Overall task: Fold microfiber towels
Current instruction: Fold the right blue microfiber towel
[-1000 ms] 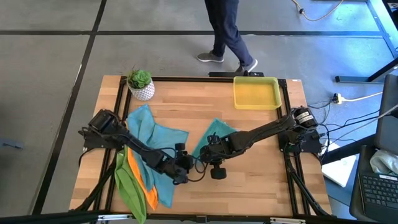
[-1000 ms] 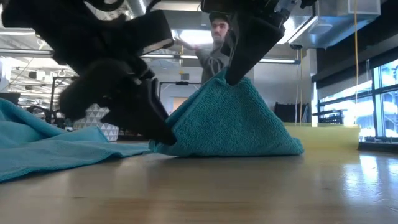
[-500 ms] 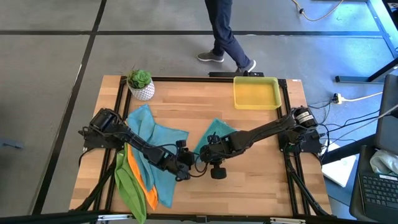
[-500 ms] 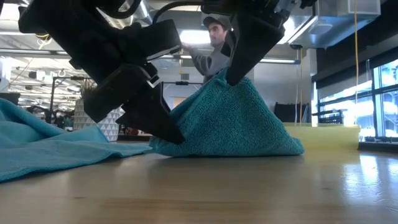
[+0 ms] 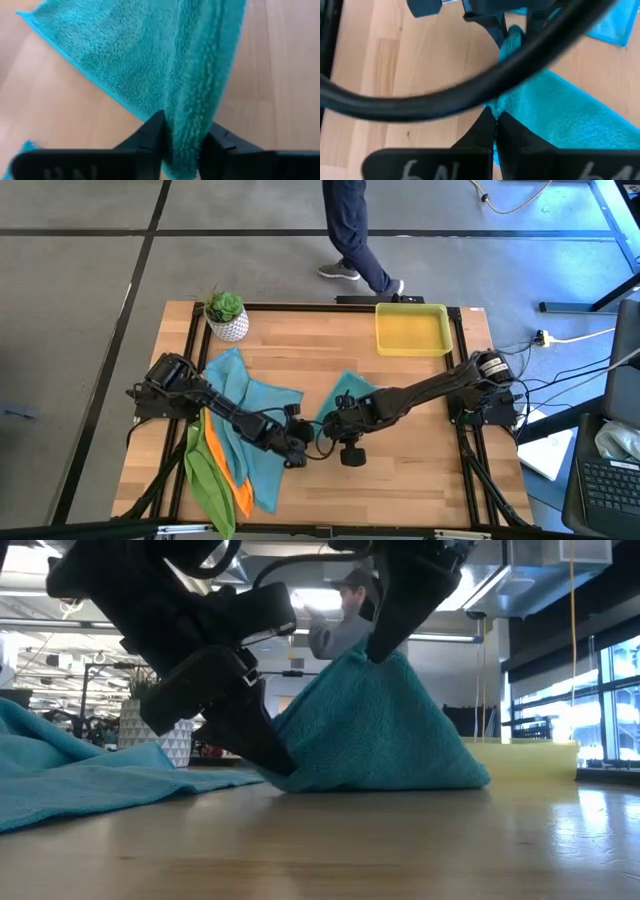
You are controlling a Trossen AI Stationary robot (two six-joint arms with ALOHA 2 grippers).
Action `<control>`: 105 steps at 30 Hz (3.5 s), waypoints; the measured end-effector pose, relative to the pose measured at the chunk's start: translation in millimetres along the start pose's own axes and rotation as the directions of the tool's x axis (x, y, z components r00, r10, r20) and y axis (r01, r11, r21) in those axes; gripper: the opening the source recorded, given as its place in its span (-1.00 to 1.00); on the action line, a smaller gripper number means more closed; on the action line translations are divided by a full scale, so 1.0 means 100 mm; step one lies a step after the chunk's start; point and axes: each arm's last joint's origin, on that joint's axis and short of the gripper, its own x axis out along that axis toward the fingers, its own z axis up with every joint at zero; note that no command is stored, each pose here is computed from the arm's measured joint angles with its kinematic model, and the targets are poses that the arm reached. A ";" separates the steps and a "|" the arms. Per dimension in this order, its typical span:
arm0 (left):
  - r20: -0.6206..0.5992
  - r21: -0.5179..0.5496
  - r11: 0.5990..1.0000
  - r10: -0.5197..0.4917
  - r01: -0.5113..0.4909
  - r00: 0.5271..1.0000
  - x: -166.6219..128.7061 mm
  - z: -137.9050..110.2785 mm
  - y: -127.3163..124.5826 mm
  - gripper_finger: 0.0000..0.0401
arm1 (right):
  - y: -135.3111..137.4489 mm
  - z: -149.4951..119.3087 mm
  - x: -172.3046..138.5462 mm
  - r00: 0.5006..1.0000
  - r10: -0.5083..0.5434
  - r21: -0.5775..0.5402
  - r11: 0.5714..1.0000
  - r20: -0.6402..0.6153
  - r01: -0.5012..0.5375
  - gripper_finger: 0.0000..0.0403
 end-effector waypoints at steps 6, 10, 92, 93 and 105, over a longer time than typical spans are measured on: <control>-0.031 -0.022 0.992 -0.125 0.124 0.992 -0.04 0.02 -0.02 -0.97 | -0.01 -0.04 -0.03 0.999 -0.008 -0.001 1.000 -0.035 0.008 -0.96; -0.010 -0.039 0.985 -0.167 0.167 0.986 -0.15 0.08 -0.04 -0.98 | 0.03 -0.09 0.00 0.998 -0.010 0.010 1.000 -0.064 0.011 -0.97; -0.123 -0.090 0.991 -0.114 0.103 0.986 -0.16 0.38 1.09 -0.60 | -0.90 -0.50 0.33 0.948 -0.273 0.042 0.958 -0.164 0.284 -0.68; -0.123 -0.093 0.990 -0.113 0.102 0.986 -0.15 0.38 1.10 -0.57 | -0.90 -0.50 0.33 0.948 -0.273 0.043 0.958 -0.163 0.284 -0.64; -0.117 -0.190 0.975 -0.136 0.112 0.984 -0.17 0.38 1.04 -0.49 | -0.92 -0.50 0.22 0.903 -0.389 0.013 0.917 -0.181 0.398 -0.31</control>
